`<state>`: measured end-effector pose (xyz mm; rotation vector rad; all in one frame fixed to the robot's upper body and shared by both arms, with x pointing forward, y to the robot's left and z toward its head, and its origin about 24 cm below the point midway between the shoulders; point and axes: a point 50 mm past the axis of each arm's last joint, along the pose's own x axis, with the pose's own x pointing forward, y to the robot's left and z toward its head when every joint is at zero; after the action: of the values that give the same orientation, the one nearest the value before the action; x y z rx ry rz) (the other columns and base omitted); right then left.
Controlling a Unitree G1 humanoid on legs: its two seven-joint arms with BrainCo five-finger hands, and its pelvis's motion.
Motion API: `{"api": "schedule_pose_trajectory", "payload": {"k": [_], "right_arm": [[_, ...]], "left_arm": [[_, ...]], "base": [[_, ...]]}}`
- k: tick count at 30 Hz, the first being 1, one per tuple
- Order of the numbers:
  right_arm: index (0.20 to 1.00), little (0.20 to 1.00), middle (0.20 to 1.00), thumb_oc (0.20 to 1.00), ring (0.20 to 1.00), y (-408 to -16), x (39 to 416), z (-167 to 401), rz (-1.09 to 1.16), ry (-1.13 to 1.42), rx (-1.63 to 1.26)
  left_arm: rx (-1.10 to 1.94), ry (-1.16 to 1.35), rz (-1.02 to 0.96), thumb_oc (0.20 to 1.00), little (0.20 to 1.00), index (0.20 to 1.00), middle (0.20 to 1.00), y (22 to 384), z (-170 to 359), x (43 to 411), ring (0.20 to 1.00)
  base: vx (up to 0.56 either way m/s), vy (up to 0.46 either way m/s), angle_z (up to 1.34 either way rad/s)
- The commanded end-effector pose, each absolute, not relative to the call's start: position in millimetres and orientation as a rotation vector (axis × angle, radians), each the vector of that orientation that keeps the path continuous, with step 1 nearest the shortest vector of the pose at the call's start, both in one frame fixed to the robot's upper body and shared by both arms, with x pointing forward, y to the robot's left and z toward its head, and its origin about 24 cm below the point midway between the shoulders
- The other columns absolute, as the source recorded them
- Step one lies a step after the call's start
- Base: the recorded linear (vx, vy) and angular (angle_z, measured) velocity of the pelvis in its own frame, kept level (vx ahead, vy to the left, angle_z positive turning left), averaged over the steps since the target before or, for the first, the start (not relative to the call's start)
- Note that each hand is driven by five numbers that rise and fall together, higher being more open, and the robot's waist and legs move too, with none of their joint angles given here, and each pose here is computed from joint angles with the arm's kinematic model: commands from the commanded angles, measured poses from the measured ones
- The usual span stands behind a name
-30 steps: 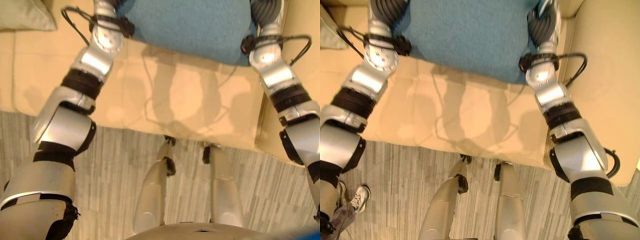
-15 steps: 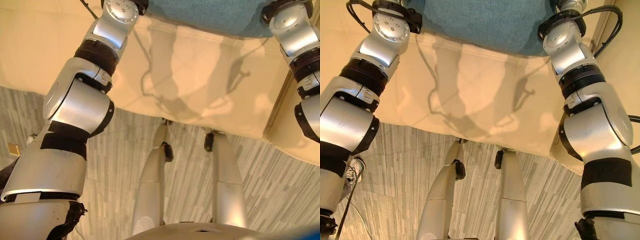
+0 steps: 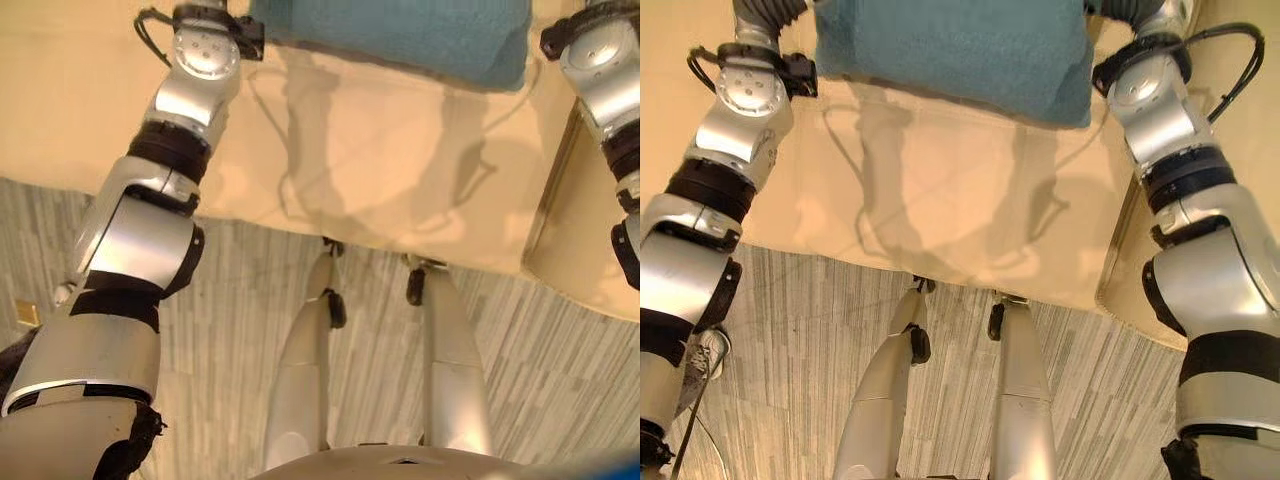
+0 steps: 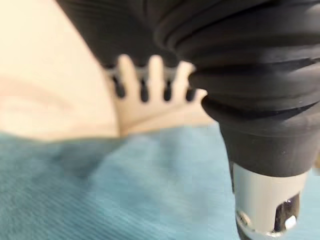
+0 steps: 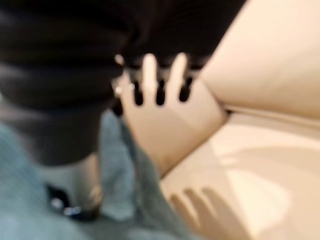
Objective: Pick up all the scattered cushions and arrange them neatly on the sofa.
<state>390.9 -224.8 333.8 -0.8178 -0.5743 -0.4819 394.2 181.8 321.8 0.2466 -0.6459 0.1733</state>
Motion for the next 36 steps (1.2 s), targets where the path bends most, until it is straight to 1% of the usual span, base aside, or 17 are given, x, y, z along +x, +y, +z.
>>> {"api": "schedule_pose_trajectory", "payload": {"k": [1,2,5,6,7,8,10,12,13,19,23,26,27,28,29,33,36], "right_arm": [[1.000,1.000,1.000,1.000,1.000,-246,377,298,-0.465,-0.596,-0.818],[1.000,1.000,1.000,1.000,1.000,-246,376,296,-0.464,-0.592,-0.818],[1.000,1.000,1.000,1.000,1.000,-274,355,254,-0.444,-0.526,-0.829],[1.000,1.000,1.000,1.000,1.000,-284,343,225,-0.410,-0.467,-0.817],[1.000,1.000,1.000,1.000,1.000,-284,342,223,-0.408,-0.463,-0.817],[1.000,1.000,1.000,1.000,1.000,-288,330,192,-0.355,-0.383,-0.795],[1.000,1.000,1.000,1.000,1.000,-290,323,173,-0.320,-0.333,-0.771],[1.000,1.000,1.000,1.000,1.000,-290,300,122,-0.196,-0.181,-0.725],[1.000,1.000,1.000,1.000,1.000,-290,300,122,-0.195,-0.180,-0.725],[1.000,1.000,1.000,1.000,1.000,-292,253,16,-0.079,0.221,-0.720],[1.000,1.000,1.000,1.000,1.000,-290,214,-45,-0.012,0.495,-0.744],[1.000,1.000,1.000,1.000,1.000,-288,186,-77,0.018,0.660,-0.733],[1.000,1.000,1.000,1.000,1.000,-288,166,-94,0.033,0.768,-0.715],[1.000,1.000,1.000,1.000,1.000,-288,166,-94,0.033,0.768,-0.715],[1.000,1.000,1.000,1.000,1.000,-290,149,-106,0.029,0.849,-0.704],[1.000,1.000,1.000,1.000,1.000,-296,119,-124,0.013,1.011,-0.696],[1.000,1.000,1.000,1.000,1.000,-297,114,-126,0.016,1.039,-0.698]], "left_arm": [[0.273,-0.658,0.253,1.000,1.000,1.000,1.000,231,288,377,1.000],[0.274,-0.655,0.252,1.000,1.000,1.000,1.000,230,287,377,1.000],[0.297,-0.576,0.278,1.000,1.000,1.000,1.000,262,241,356,1.000],[0.313,-0.492,0.284,1.000,1.000,1.000,1.000,278,209,343,1.000],[0.314,-0.488,0.283,1.000,1.000,1.000,1.000,278,207,342,1.000],[0.313,-0.371,0.288,1.000,1.000,1.000,1.000,292,170,328,1.000],[0.328,-0.315,0.266,1.000,1.000,1.000,1.000,295,152,320,1.000],[0.360,-0.150,0.227,1.000,1.000,1.000,1.000,307,104,289,1.000],[0.360,-0.149,0.227,1.000,1.000,1.000,1.000,307,104,288,1.000],[0.327,0.378,0.296,1.000,1.000,1.000,1.000,319,-23,216,1.000],[0.320,0.780,0.327,1.000,1.000,1.000,1.000,317,-95,146,1.000],[0.337,0.989,0.314,1.000,1.000,1.000,1.000,312,-122,104,1.000],[0.362,1.111,0.296,1.000,1.000,1.000,1.000,311,-133,78,1.000],[0.362,1.111,0.296,1.000,1.000,1.000,1.000,311,-133,78,1.000],[0.382,1.185,0.277,1.000,1.000,1.000,1.000,311,-138,62,1.000],[0.381,1.199,0.253,1.000,1.000,1.000,1.000,306,-140,61,1.000],[0.384,1.189,0.241,1.000,1.000,1.000,1.000,305,-140,65,1.000]], "base": [[-0.07,-0.037,0.06],[0.05,0.005,0.07],[0.12,-0.007,0.03],[0.08,-0.002,0.08],[0.14,-0.009,0.08],[0.07,-0.006,-0.02],[0.08,-0.003,-0.06],[0.09,0.004,-0.03],[0.07,-0.006,0.00],[0.01,-0.006,0.01],[0.03,-0.017,-0.04],[0.03,-0.046,-0.20],[0.05,-0.053,-0.14],[0.03,-0.091,-0.10],[-0.02,-0.070,-0.02],[-0.05,-0.066,0.03],[-0.11,-0.037,0.20]]}}
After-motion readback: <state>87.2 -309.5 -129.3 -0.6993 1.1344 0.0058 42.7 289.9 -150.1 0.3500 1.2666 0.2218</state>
